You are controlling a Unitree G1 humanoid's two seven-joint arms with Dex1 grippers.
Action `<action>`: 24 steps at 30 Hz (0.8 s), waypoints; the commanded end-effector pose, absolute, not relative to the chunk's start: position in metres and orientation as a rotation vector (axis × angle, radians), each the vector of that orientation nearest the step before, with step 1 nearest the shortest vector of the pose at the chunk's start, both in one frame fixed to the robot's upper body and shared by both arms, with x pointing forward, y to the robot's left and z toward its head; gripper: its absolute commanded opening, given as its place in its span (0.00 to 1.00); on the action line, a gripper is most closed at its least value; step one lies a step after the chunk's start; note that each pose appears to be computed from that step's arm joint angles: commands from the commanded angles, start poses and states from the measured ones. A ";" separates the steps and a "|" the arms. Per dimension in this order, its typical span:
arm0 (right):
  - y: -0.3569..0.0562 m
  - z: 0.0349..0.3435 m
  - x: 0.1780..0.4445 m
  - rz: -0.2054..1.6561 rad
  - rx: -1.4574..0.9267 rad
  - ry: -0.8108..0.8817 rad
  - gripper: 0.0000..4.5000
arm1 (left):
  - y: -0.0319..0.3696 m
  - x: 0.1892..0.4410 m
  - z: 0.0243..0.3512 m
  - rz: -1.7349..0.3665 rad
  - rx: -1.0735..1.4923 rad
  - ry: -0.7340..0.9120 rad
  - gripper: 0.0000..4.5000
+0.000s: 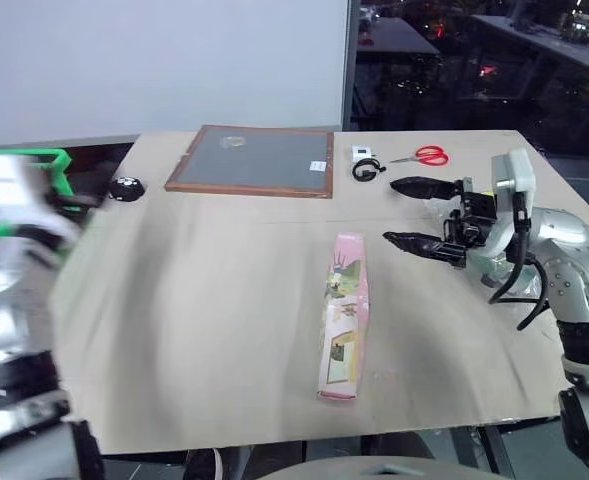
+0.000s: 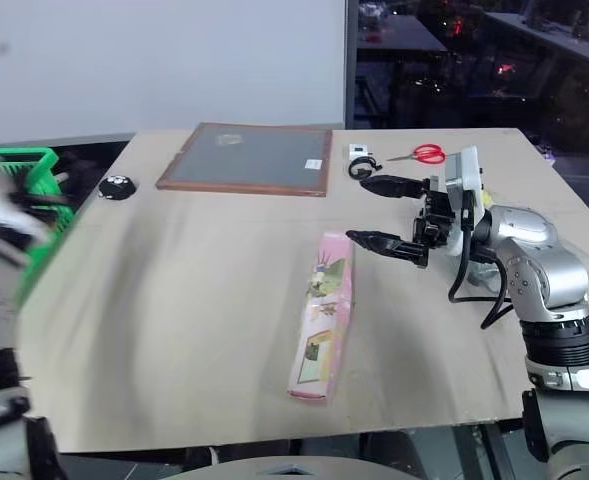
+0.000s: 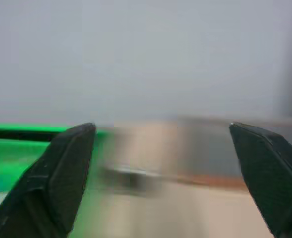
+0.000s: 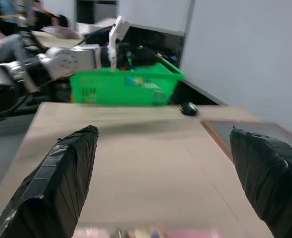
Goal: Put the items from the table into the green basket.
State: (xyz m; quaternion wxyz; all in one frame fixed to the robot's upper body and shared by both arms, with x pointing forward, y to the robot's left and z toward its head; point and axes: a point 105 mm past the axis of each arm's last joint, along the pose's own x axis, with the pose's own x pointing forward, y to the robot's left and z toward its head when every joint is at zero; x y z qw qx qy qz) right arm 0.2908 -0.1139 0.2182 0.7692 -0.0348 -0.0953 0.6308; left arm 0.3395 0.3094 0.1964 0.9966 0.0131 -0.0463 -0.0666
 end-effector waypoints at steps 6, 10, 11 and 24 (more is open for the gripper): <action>-0.145 0.212 0.282 1.242 -0.160 -0.205 1.00 | 0.131 0.329 0.136 -0.601 -0.046 0.172 0.99; -0.150 0.206 0.276 1.203 -0.158 -0.198 1.00 | 0.119 0.326 0.110 -0.564 -0.045 0.343 0.99; -0.151 0.206 0.275 1.195 -0.155 -0.199 1.00 | 0.120 0.326 0.105 -0.542 -0.049 0.379 0.99; -0.172 0.175 0.262 1.138 -0.156 -0.057 1.00 | 0.086 0.309 0.068 -0.536 -0.071 0.576 0.99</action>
